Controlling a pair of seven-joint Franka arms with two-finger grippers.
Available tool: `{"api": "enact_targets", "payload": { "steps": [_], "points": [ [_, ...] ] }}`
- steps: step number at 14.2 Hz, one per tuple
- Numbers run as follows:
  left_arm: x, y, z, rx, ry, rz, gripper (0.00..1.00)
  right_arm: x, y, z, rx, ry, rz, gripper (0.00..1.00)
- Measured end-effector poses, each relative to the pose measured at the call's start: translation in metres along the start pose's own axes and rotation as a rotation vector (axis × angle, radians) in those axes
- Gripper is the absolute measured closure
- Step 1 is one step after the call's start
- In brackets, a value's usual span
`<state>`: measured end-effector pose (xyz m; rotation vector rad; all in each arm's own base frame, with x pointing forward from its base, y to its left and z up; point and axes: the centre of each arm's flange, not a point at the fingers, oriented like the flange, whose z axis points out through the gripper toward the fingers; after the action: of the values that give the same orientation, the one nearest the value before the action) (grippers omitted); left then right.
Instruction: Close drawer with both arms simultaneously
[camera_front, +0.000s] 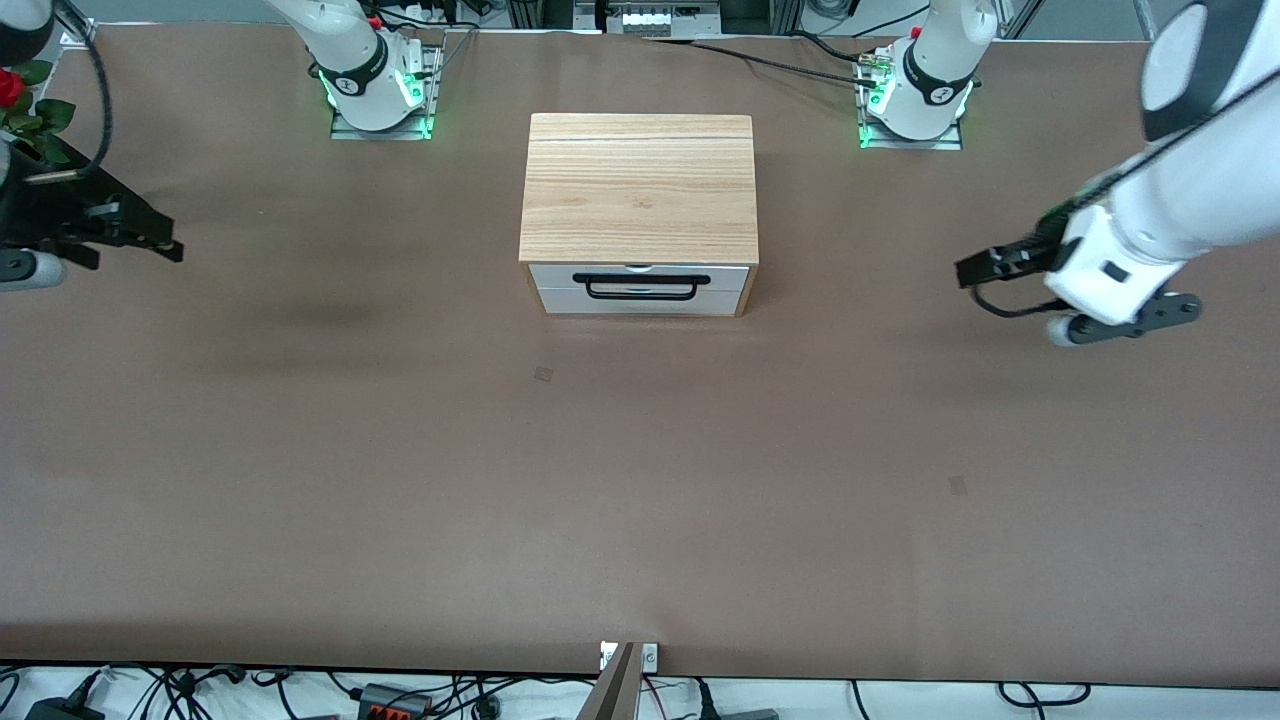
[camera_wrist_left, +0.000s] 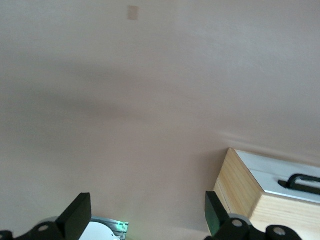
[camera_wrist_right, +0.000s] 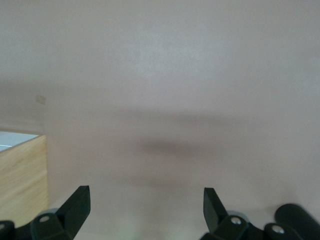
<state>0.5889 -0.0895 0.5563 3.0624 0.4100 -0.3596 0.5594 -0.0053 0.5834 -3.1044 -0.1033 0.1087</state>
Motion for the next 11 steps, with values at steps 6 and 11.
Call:
{"api": "enact_targets", "payload": {
  "steps": [6, 11],
  "points": [
    [-0.002, -0.002, -0.005, -0.005, 0.007, -0.001, 0.00, -0.012, 0.008, -0.006, 0.000, 0.023, 0.029, 0.00],
    [-0.038, 0.008, -0.013, 0.013, 0.032, 0.030, 0.00, -0.012, 0.017, -0.007, 0.001, 0.024, 0.045, 0.00]
  ]
}}
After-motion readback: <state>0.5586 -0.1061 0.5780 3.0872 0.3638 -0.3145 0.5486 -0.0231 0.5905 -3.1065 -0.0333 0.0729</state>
